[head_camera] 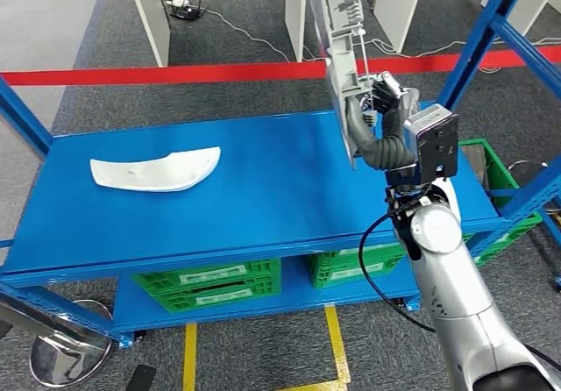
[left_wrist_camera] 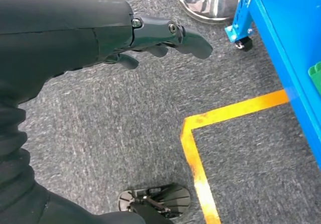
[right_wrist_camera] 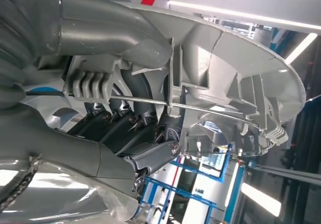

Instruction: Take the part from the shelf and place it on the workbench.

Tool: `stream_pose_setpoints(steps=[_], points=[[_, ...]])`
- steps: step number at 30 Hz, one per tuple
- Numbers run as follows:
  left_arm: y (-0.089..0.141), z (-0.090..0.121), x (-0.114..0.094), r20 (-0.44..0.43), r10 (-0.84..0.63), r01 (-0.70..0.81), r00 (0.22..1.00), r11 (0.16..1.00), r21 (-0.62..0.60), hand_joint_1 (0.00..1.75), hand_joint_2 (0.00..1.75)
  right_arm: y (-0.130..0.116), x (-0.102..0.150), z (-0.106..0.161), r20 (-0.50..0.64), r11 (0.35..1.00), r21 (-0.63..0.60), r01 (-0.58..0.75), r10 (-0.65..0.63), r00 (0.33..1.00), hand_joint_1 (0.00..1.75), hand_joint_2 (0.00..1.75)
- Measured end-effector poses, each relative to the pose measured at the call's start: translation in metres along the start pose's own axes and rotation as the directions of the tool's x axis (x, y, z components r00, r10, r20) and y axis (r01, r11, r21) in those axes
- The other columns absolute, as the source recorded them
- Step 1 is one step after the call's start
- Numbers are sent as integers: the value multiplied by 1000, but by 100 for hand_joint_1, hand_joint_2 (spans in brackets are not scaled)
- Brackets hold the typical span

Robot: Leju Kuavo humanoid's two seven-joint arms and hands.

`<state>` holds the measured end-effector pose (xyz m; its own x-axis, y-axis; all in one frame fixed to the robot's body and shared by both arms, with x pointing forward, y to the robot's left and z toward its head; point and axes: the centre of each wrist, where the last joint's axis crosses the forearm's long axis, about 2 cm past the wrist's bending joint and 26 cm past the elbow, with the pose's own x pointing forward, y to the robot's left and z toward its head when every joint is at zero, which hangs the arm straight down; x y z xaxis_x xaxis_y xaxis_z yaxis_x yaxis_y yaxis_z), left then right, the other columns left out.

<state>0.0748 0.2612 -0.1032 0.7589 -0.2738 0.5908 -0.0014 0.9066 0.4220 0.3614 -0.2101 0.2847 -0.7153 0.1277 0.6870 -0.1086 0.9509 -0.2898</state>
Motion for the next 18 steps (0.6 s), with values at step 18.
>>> stream_pose_setpoints(steps=[18], points=[[0,-1,1,-13,22,-22,1000,1000,7,0,175,5,2,-1,6,1000,9,19,-19,1000,175,175]])
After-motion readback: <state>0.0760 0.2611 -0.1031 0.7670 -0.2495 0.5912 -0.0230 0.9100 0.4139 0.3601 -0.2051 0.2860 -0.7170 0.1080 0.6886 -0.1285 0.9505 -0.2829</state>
